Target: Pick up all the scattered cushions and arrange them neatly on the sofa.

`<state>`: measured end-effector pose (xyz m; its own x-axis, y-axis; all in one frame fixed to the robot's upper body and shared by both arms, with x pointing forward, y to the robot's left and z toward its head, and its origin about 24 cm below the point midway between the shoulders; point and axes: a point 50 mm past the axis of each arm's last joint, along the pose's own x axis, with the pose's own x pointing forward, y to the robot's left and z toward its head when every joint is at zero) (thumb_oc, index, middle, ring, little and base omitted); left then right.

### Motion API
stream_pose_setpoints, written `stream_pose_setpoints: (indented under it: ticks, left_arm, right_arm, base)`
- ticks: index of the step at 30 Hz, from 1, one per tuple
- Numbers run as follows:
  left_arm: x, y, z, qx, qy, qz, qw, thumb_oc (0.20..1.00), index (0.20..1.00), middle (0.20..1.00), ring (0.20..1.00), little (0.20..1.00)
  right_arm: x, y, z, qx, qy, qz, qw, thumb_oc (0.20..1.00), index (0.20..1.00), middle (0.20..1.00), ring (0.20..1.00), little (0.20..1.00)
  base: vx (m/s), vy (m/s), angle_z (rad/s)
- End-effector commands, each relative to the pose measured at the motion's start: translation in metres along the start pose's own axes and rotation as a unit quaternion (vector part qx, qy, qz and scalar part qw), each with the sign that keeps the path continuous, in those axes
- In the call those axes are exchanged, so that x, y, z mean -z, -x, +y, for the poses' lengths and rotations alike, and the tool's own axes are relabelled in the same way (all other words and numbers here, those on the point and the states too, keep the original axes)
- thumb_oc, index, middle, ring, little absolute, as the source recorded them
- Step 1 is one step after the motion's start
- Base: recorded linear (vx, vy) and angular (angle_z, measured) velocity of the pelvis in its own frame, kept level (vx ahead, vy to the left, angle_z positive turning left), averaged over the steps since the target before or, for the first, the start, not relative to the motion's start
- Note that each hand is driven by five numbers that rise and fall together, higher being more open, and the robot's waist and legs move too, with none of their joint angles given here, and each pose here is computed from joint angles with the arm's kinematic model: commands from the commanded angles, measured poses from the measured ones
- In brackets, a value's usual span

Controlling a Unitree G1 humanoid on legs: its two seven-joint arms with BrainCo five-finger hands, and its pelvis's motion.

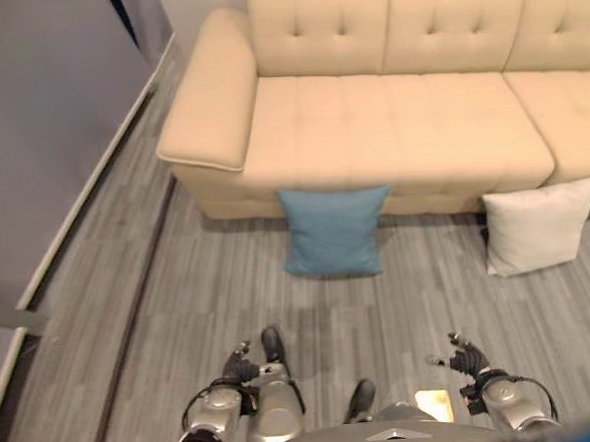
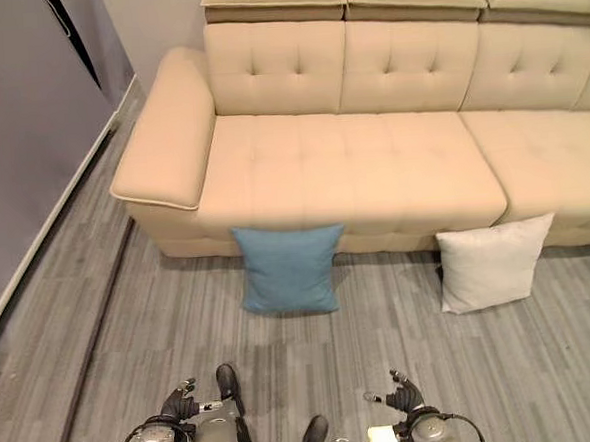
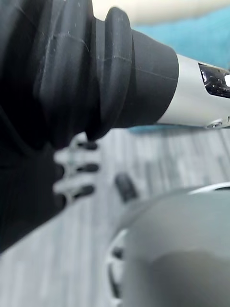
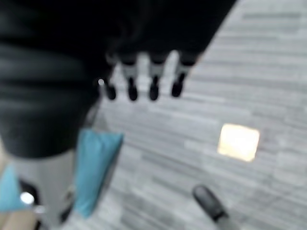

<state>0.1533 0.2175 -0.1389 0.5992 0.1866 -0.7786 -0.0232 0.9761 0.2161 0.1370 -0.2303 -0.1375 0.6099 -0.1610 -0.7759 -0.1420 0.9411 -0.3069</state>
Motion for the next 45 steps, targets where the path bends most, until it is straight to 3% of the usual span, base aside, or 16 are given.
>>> stream_pose_setpoints:
  ticks: [1, 9, 24, 33, 45]
  left_arm:
    - [0.008, 0.003, 0.004, -0.006, -0.015, 0.007, 1.000, 1.000, 1.000, 1.000, 1.000, 1.000]
    - [-0.002, 0.001, 0.014, -0.024, -0.006, -0.010, 1.000, 1.000, 1.000, 1.000, 1.000, 1.000]
    - [0.004, 0.003, 0.012, -0.015, -0.025, -0.007, 1.000, 1.000, 1.000, 1.000, 1.000, 1.000]
    - [-0.033, -0.003, 0.001, 0.007, -0.027, -0.065, 0.997, 1.000, 1.000, 1.000, 1.000, 1.000]
    - [-0.052, -0.004, 0.002, 0.010, -0.043, -0.104, 0.994, 1.000, 1.000, 1.000, 1.000, 1.000]
  right_arm:
    - [-0.037, -0.006, -0.016, 0.019, -0.007, -0.070, 0.997, 1.000, 1.000, 1.000, 1.000, 1.000]
    - [-0.058, -0.008, -0.006, 0.003, -0.004, -0.104, 0.995, 1.000, 1.000, 1.000, 1.000, 1.000]
    - [-0.043, -0.005, -0.015, 0.011, 0.009, -0.085, 0.996, 1.000, 1.000, 1.000, 1.000, 1.000]
    - [-0.058, -0.007, -0.026, 0.027, 0.010, -0.112, 0.993, 1.000, 1.000, 1.000, 1.000, 1.000]
    - [-0.085, -0.009, -0.023, 0.030, 0.004, -0.150, 0.988, 1.000, 1.000, 1.000, 1.000, 1.000]
  base:
    - [0.29, 0.108, -0.26]
    - [0.19, 0.171, -0.06]
    - [0.17, -0.040, 0.26]
    - [0.00, -0.100, 0.54]
    - [0.07, 0.197, -0.19]
